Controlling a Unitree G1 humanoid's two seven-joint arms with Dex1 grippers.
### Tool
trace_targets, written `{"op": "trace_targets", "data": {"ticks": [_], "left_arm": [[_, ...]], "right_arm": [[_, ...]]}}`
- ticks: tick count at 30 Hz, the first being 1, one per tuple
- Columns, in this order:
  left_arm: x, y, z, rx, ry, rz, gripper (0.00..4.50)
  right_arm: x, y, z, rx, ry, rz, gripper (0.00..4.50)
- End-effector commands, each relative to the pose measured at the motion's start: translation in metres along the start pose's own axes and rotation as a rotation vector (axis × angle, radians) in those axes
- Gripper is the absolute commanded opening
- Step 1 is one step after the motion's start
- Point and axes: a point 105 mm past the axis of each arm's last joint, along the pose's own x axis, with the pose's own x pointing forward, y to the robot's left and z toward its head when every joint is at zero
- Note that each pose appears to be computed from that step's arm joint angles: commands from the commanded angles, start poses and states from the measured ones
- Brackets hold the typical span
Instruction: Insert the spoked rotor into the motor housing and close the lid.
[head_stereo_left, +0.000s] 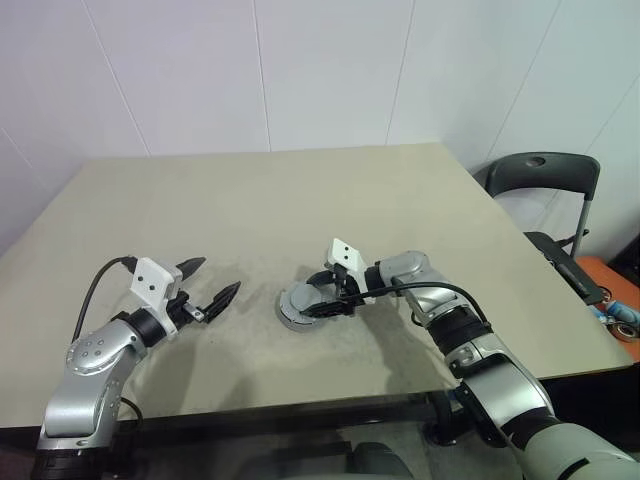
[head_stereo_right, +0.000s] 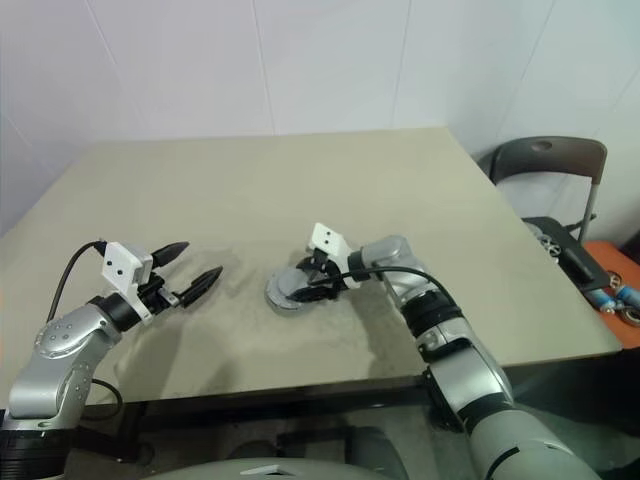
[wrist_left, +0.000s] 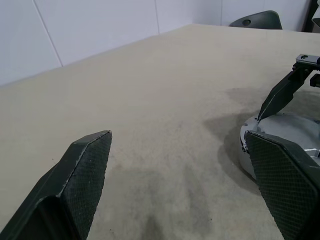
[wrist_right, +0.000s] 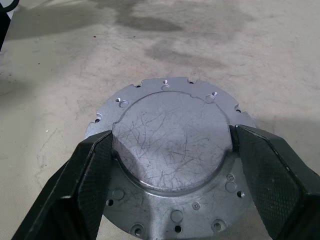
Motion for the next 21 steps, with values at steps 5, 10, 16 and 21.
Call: {"op": "trace_targets", "data": {"ticks": [5, 10, 16, 21], "left_arm": [[0.002, 0.002, 0.012, 0.033, -0.036, -0.001, 4.5], [0.002, 0.003, 0.012, 0.032, -0.036, 0.0, 4.5], [0.002, 0.003, 0.011, 0.031, -0.036, -0.002, 4.5], [0.002, 0.003, 0.011, 0.031, -0.036, -0.002, 4.5]], "right_arm": [[-0.008, 0.0, 0.01, 0.007, -0.057, 0.002, 3.47], [-0.01, 0.0, 0.011, 0.006, -0.069, 0.0, 3.47], [-0.008, 0.002, 0.003, -0.019, -0.031, -0.006, 3.47], [-0.008, 0.002, -0.004, -0.025, -0.01, -0.012, 3.47]]}}
